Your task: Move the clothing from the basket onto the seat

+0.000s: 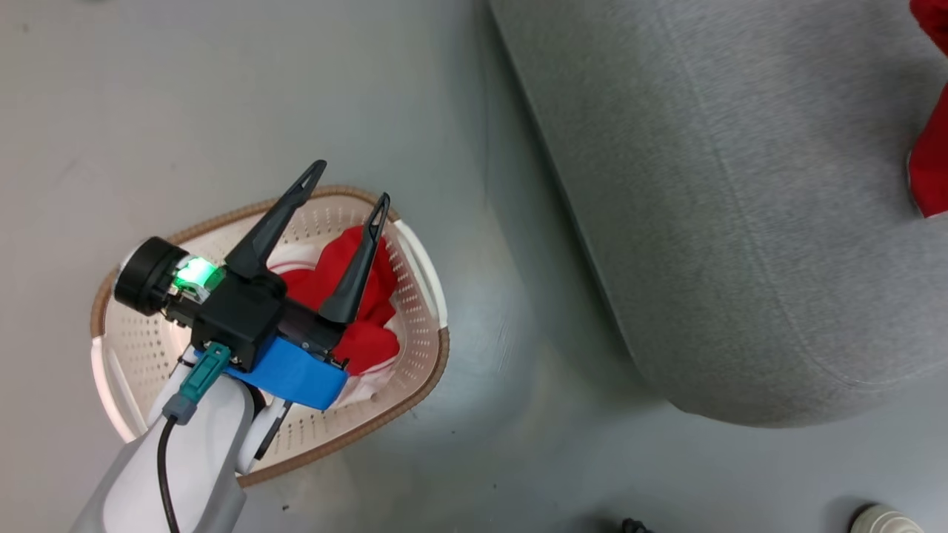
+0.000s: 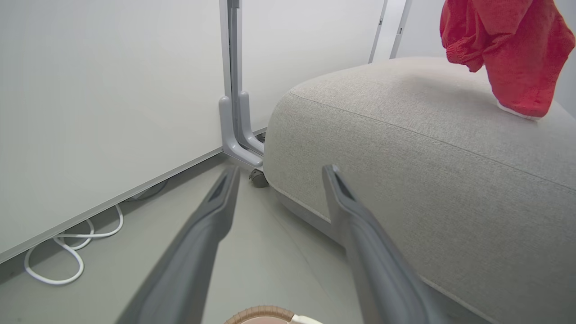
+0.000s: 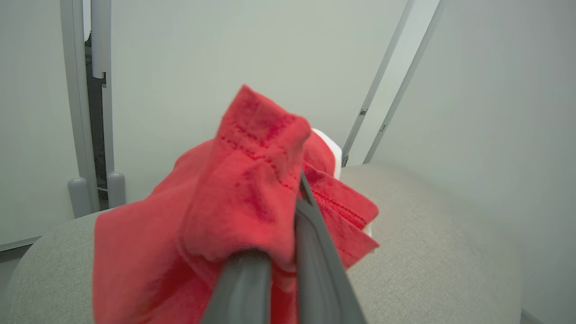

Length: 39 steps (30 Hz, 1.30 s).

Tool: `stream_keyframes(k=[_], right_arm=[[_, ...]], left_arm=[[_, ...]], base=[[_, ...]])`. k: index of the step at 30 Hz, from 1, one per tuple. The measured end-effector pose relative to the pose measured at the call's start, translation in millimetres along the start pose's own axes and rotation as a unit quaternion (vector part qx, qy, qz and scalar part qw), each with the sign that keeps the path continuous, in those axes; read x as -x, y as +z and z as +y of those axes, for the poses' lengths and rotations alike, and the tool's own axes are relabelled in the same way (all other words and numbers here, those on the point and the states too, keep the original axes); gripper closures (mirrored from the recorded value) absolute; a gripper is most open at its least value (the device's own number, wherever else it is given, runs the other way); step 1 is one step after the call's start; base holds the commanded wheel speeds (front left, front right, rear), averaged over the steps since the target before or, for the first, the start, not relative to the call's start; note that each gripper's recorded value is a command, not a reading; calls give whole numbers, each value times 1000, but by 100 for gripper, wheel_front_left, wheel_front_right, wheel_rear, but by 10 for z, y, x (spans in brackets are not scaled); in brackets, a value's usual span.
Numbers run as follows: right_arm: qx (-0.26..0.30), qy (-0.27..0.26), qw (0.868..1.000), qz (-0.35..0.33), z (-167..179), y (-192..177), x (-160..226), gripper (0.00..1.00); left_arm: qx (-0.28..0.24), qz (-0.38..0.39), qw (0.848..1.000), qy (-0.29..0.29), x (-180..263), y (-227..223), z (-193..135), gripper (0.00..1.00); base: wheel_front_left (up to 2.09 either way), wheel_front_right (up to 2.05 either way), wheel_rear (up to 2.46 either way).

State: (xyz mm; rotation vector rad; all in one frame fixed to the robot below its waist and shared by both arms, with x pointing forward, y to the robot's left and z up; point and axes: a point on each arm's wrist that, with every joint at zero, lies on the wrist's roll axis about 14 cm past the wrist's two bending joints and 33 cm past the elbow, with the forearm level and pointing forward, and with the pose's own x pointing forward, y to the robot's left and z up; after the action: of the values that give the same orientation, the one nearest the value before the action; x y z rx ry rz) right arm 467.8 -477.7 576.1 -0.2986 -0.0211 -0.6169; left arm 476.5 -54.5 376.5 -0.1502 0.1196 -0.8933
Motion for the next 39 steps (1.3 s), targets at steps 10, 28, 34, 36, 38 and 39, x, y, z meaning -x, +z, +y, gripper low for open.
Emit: stream_keyframes(k=[10,28,34,36,38,39], right_arm=[[11,10,995,101,365,-1053,-77,100],[-13,15,992,126,519,-1396,-47,0],[-17,19,992,123,519,-1359,-61,0],[-18,19,992,121,509,-1340,-65,0],[-20,18,993,119,492,-1310,-68,0],[-21,18,993,117,481,-1293,-70,0]], left_arm=[[12,25,999,35,144,-383,331,0],[12,29,998,49,189,-404,376,0],[14,28,998,50,177,-373,355,0],[15,26,998,51,168,-353,345,0],[17,22,998,52,163,-318,335,0],[16,20,998,53,159,-296,330,0]], base=[[0,0,0],[0,0,0],[0,0,0],[0,0,0],[0,0,0],[0,0,0]])
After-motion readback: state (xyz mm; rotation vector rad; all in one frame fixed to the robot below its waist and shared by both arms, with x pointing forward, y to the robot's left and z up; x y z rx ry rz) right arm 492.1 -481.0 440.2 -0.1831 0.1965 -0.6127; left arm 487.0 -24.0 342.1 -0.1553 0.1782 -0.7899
